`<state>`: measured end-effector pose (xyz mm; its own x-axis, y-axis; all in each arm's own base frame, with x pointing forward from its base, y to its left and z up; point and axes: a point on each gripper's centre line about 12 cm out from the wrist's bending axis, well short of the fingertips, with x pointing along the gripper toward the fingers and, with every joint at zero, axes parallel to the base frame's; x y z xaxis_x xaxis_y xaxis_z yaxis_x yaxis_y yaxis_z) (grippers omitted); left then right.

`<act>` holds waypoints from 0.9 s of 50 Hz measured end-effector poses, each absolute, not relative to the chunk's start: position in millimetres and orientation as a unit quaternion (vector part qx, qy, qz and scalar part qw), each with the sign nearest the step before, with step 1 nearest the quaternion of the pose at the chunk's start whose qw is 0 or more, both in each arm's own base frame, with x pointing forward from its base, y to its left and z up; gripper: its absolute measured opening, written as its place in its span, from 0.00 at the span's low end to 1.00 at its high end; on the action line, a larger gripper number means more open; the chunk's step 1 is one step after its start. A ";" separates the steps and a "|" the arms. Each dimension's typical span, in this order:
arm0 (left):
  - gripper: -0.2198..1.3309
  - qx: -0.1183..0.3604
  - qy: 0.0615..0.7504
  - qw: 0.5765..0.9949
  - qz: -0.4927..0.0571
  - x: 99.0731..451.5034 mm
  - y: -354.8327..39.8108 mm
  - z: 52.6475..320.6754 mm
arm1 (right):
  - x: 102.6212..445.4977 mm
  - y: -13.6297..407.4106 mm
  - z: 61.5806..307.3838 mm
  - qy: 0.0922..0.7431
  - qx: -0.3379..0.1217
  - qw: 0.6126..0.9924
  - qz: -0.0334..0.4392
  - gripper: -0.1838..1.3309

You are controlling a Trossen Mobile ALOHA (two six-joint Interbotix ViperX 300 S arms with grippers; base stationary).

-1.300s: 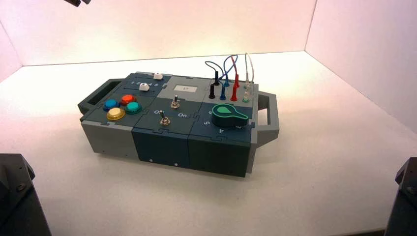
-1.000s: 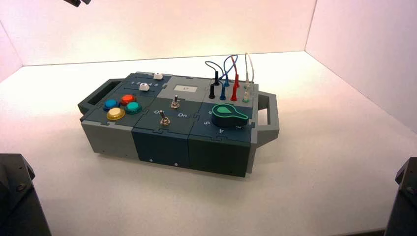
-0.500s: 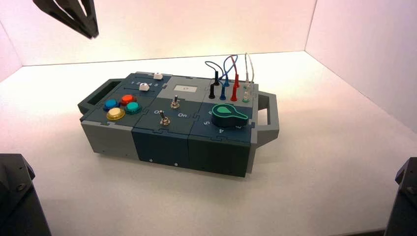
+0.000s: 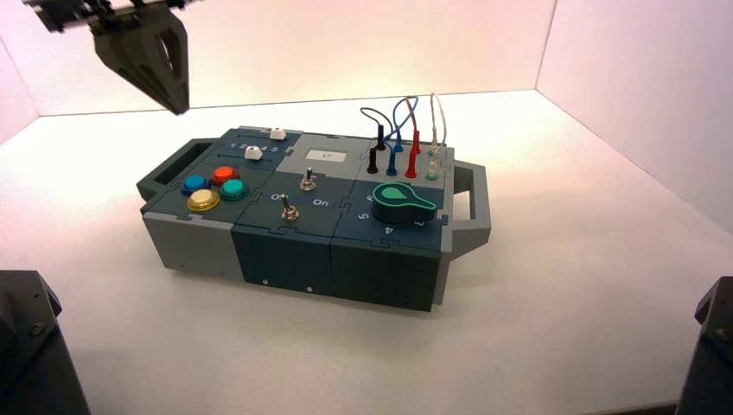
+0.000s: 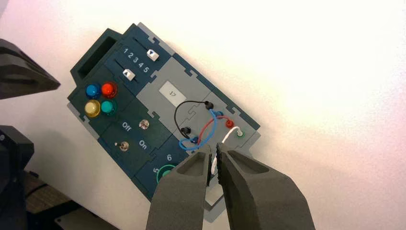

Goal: Push the red button with the left gripper.

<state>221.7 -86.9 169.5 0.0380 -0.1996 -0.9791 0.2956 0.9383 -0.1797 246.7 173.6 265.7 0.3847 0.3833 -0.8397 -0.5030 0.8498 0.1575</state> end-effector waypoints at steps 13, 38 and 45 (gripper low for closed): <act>0.04 0.039 0.686 0.706 -0.170 234.4 -90.8 156.5 | 246.4 174.0 266.5 0.486 -0.063 0.829 0.268 0.19; 0.04 0.060 0.724 0.663 -0.178 248.9 -105.7 121.2 | 244.4 172.9 270.6 0.484 -0.063 0.830 0.270 0.19; 0.04 0.061 0.726 0.662 -0.179 251.9 -106.7 119.4 | 242.8 172.1 274.3 0.479 -0.062 0.832 0.272 0.19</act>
<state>251.9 -106.7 119.4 -0.1172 -0.1484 -0.9820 0.3253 0.9285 -0.1791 242.8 172.1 274.3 0.3934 0.3931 -0.8311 -0.5116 0.8447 0.1575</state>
